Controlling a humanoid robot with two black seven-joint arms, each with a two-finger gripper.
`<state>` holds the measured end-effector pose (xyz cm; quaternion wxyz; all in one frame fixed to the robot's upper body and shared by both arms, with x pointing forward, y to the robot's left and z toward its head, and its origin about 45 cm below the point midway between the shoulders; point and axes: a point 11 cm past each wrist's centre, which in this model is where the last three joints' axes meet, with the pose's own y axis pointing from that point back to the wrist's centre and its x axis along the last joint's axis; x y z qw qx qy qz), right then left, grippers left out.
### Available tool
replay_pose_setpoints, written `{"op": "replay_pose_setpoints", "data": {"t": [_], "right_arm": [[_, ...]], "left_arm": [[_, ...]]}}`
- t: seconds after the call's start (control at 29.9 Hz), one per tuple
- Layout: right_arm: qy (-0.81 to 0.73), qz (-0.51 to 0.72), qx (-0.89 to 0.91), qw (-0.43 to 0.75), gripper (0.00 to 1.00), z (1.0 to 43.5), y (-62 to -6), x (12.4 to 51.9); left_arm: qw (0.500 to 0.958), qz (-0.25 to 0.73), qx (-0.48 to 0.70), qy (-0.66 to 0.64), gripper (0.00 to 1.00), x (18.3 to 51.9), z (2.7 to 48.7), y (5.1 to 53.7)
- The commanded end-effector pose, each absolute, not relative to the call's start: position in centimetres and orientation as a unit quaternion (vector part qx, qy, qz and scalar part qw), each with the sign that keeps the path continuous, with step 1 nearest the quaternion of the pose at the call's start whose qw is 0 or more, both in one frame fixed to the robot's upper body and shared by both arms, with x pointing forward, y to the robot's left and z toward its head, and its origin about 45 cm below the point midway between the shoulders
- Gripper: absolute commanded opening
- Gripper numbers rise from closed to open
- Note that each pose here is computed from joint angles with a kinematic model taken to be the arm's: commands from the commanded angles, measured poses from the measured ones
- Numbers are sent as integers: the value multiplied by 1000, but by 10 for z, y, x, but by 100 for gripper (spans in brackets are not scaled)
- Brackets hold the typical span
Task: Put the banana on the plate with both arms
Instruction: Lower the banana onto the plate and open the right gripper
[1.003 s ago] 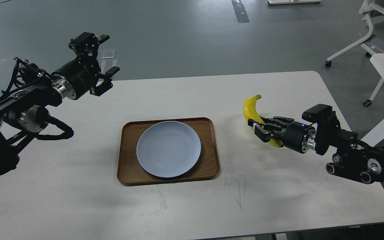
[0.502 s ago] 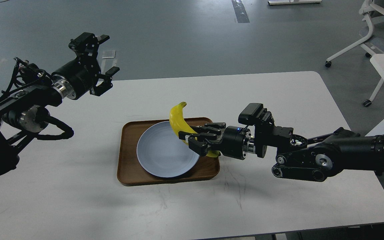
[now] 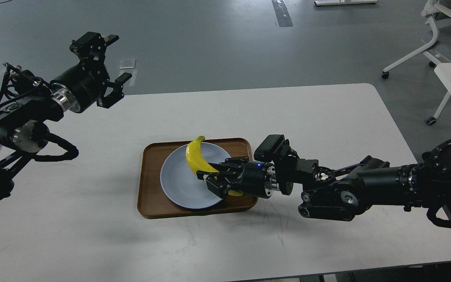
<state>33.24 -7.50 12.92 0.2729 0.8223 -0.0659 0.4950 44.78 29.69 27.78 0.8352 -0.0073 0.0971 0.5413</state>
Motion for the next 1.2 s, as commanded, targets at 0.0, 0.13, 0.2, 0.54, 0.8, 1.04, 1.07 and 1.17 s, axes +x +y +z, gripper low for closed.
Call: {"op": "replay_pose_setpoints", "data": {"t": [0.0, 0.13, 0.2, 0.54, 0.8, 1.04, 1.07, 1.17], "right_arm": [[-76, 488, 827, 269, 0, 133, -68, 335], [-94, 474, 834, 266, 0, 138, -60, 339], [-94, 474, 835, 264, 0, 137, -55, 338], [-92, 470, 839, 258, 94, 132, -45, 332], [-124, 472, 835, 254, 100, 145, -53, 347], [-311, 400, 837, 206, 100, 208, -75, 410], [-354, 372, 838, 186, 100, 223, -80, 422], [-440, 281, 840, 146, 100, 242, -95, 440]], "left_arm": [[835, 542, -8, 97, 98, 448, 278, 298], [838, 537, -10, 96, 98, 446, 280, 294], [838, 537, -9, 97, 98, 446, 279, 295], [838, 538, -9, 96, 98, 446, 280, 295], [838, 538, -9, 96, 98, 446, 280, 295], [838, 537, -9, 97, 98, 446, 280, 295], [838, 537, -9, 96, 98, 446, 280, 296], [837, 539, -11, 99, 98, 446, 280, 296]]}}
